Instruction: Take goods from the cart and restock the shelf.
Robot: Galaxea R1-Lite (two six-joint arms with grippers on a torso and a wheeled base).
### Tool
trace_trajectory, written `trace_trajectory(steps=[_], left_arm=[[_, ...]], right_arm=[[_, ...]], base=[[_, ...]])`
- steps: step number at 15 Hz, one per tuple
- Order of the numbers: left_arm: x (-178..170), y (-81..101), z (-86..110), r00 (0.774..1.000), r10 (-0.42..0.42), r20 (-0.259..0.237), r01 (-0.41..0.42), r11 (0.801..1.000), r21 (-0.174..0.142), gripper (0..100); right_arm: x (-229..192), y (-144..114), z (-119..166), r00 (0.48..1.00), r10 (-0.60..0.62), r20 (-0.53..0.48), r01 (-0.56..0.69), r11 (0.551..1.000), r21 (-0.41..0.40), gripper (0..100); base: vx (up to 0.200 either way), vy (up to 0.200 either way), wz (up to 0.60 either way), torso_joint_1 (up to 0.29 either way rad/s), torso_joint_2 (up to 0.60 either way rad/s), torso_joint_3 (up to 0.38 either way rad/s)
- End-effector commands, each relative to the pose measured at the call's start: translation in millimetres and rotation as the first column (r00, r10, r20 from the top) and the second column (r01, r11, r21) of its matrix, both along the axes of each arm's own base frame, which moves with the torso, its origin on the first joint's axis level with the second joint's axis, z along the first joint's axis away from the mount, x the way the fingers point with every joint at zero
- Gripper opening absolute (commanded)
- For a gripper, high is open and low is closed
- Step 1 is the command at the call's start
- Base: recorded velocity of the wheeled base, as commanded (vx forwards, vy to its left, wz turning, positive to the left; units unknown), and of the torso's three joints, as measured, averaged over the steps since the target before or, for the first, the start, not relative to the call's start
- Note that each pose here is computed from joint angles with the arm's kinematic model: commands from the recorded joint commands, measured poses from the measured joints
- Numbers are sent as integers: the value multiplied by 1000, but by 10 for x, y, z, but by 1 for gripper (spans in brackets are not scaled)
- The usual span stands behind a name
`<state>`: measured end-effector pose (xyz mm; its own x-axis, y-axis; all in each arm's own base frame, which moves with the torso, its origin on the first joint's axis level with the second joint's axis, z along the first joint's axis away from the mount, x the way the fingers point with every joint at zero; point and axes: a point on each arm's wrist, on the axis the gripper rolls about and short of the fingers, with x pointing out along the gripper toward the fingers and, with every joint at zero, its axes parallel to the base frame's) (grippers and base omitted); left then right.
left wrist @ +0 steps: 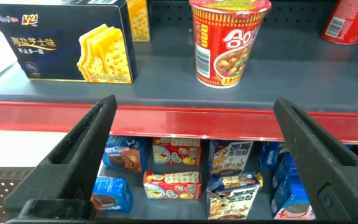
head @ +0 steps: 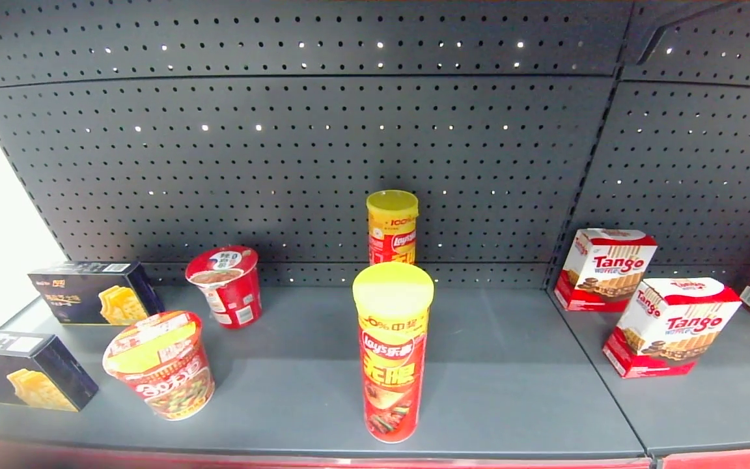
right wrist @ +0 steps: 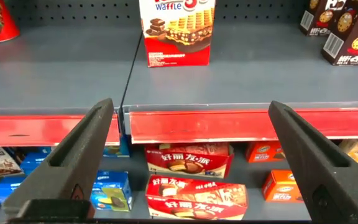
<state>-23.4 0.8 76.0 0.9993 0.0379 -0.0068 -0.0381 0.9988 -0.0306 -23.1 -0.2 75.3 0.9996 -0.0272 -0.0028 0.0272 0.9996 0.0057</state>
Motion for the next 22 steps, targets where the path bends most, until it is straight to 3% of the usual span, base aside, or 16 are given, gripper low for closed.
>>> trace_trajectory(steps=[1,22], left_arm=[[1,0,2,1000,0,-1,0,1000,-1,100],[1,0,2,1000,2,-1,-2,1000,-1,100]], right_arm=[[1,0,0,1000,0,-2,0,1000,0,100],[1,0,0,1000,0,-2,0,1000,0,100]], base=[[0,0,0,0,0,0],[0,38,0,1,0,1]])
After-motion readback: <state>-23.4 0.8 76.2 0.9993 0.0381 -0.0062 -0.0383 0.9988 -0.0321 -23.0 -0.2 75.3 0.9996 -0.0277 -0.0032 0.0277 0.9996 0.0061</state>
